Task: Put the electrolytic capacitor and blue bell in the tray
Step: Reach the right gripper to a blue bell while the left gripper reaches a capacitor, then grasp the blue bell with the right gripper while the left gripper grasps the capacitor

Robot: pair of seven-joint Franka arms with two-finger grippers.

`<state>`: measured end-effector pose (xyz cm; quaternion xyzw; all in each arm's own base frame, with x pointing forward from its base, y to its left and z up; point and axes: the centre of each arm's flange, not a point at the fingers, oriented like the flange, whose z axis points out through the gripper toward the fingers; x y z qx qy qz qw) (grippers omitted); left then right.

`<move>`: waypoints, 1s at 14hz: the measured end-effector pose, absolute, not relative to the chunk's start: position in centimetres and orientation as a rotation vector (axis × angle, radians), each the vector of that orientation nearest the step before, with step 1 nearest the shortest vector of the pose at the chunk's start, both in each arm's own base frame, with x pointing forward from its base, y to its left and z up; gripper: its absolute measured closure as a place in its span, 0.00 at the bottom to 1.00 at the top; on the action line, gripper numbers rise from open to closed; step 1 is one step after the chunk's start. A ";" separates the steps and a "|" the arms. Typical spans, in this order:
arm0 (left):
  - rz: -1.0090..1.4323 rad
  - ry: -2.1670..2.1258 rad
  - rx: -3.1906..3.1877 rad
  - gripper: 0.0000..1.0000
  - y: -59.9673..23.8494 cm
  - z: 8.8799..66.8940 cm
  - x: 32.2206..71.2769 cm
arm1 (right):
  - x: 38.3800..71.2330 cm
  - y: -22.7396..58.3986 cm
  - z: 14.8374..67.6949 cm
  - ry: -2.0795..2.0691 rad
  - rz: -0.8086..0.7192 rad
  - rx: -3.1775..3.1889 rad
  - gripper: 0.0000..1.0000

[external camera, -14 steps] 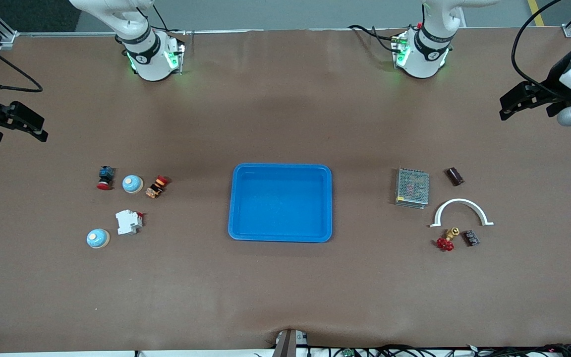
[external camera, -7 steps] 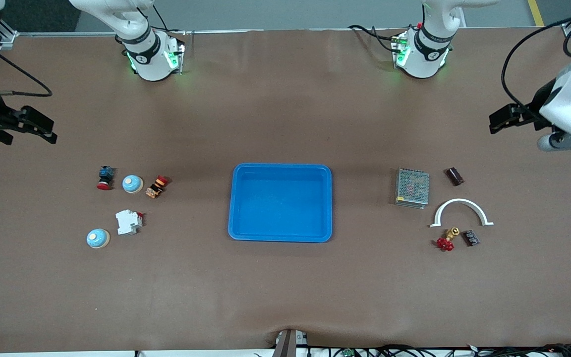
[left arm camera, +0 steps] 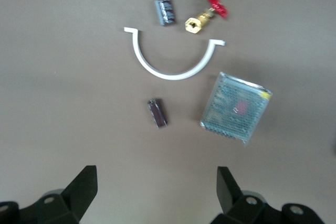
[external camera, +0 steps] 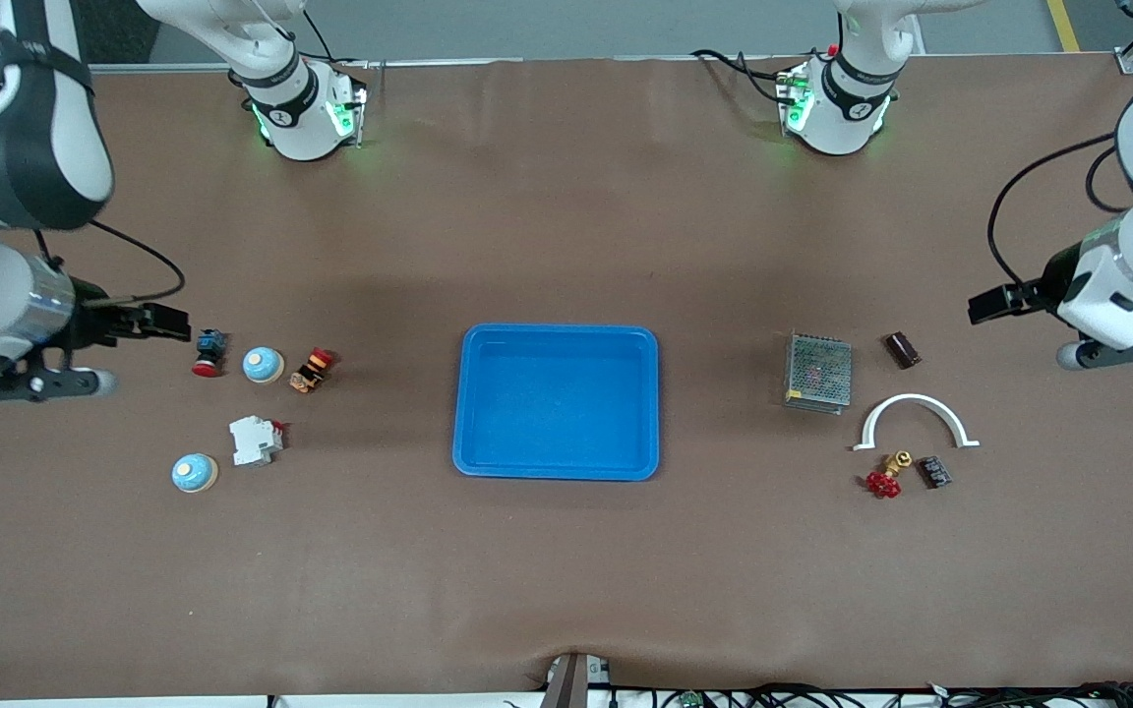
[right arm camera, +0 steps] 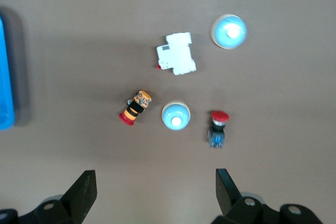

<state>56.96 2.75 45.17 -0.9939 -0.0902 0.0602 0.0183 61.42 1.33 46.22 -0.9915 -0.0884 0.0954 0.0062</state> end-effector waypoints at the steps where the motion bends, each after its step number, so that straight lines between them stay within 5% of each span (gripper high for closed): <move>1: 0.180 -0.312 -3.087 0.00 4.0 42.3 56.4 | 62.3 1.2 44.8 -0.428 0.272 -3.080 0.00; 10: 0.149 -0.418 -3.108 0.00 7.6 21.4 53.3 | 66.5 -1.8 37.3 -1.373 0.144 -2.872 0.00; 14: 0.198 -0.488 -3.102 0.06 7.1 16.9 52.8 | 68.0 -5.4 34.0 -1.773 0.059 -2.686 0.00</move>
